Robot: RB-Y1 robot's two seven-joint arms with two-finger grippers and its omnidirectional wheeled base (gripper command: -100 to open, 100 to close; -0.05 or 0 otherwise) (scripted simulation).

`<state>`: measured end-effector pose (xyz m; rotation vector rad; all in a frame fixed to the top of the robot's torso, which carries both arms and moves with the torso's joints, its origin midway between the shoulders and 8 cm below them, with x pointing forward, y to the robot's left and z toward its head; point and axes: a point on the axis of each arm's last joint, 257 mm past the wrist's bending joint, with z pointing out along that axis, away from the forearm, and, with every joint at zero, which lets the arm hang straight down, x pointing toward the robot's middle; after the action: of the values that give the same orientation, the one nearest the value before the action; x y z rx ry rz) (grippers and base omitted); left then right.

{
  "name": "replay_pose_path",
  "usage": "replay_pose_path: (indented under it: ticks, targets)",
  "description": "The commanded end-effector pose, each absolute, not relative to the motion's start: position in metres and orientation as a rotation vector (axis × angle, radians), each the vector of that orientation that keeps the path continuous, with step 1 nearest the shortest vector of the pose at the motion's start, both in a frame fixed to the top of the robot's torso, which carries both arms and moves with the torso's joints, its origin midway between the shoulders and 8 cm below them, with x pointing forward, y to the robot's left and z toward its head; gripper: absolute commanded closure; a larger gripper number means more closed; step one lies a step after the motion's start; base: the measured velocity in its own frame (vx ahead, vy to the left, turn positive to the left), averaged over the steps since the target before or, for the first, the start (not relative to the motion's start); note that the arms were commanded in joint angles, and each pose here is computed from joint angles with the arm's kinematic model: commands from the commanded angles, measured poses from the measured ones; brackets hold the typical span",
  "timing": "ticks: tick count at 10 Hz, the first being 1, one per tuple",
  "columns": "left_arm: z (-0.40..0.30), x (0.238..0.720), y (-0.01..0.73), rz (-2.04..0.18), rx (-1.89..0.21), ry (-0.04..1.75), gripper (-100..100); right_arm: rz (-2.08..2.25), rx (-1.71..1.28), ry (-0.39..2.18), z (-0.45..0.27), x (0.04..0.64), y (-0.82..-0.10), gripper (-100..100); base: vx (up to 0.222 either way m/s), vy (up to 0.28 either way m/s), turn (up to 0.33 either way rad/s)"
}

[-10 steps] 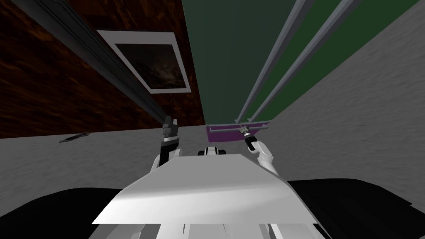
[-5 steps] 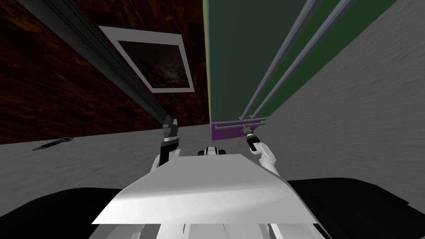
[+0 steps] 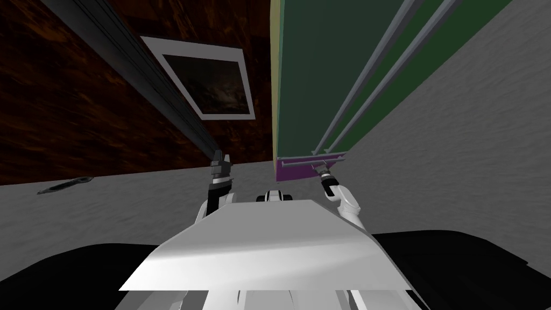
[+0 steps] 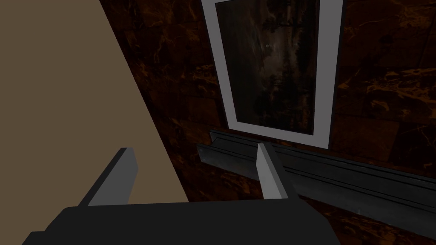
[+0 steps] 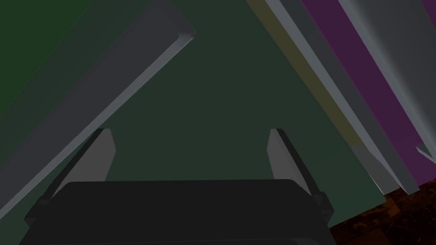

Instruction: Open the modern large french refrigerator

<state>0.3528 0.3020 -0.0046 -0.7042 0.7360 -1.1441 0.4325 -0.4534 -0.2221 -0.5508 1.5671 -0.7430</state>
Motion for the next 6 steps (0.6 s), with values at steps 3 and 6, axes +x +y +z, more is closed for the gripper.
replay_pose_path:
  ticks: [3, 6]
  targets:
    - [-0.005, 0.353, 0.302, -1.144, -0.704, 0.736, 0, -0.697, -0.624, 1.535, -0.216, 0.438, -0.437, -100, 0.091, -0.183, 0.101]
    - [-0.005, 0.353, 0.302, -1.144, -0.704, 0.736, 0, -0.661, -0.681, 1.513, -0.213, 0.441, -0.425, -100, 0.080, -0.172, 0.129]
